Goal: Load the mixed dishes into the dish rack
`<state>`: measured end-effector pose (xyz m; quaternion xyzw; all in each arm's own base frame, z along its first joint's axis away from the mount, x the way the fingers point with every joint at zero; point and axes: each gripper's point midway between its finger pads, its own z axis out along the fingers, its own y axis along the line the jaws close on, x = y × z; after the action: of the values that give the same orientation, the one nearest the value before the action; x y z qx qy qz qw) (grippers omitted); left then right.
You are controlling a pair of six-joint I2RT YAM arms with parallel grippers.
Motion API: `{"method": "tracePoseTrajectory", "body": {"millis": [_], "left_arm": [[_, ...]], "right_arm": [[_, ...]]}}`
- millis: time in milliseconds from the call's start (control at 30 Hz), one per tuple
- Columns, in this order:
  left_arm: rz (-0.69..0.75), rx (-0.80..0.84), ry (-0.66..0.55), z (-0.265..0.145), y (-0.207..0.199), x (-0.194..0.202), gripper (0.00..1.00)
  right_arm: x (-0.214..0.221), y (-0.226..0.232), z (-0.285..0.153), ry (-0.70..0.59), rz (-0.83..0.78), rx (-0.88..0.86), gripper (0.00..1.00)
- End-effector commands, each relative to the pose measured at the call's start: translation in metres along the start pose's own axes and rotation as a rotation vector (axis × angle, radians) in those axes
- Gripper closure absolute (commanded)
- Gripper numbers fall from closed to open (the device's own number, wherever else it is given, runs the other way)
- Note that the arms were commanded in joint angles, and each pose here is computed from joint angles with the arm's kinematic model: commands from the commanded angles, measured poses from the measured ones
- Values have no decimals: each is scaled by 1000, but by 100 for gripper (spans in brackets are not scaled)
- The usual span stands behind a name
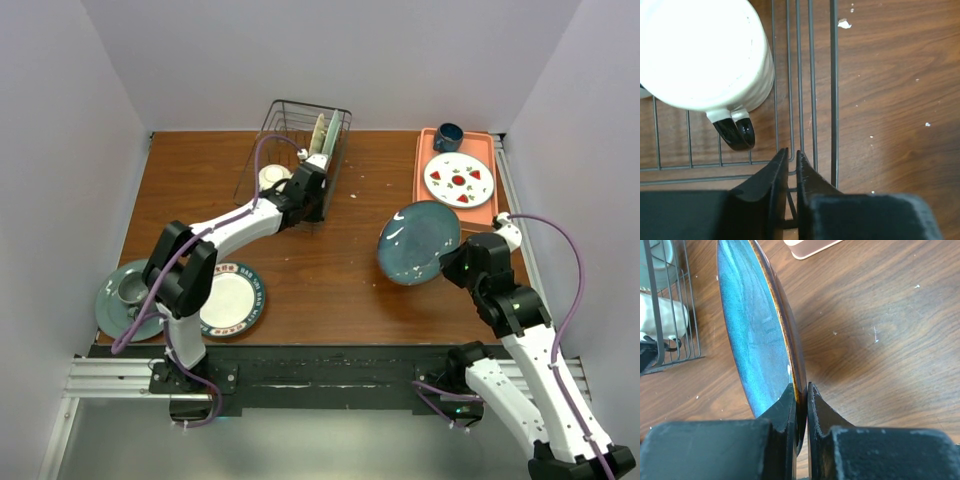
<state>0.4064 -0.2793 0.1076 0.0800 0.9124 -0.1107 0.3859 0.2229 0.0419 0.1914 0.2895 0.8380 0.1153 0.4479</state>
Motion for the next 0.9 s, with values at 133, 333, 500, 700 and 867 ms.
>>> {"method": "tracePoseTrajectory", "body": {"millis": [133,333,500,700,867], "left_arm": [[22,86,50,-2,-18,12,100],[66,164,90,-5,-61,34,100],[75,256,107,-8,-101,42,100],[59,332,129,-14,-127,49,100],[50,408,128,-23,-151,54,100]], "right_arm": [[-72,56,-31,-222,109,-204,100],[-75,58,-30,-228,109,-200,100],[-80,56,-32,-244,112,-187,100],[-85,53,-38,-264,118,-178,100],[-87,50,-41,-275,117,-165,100]]}}
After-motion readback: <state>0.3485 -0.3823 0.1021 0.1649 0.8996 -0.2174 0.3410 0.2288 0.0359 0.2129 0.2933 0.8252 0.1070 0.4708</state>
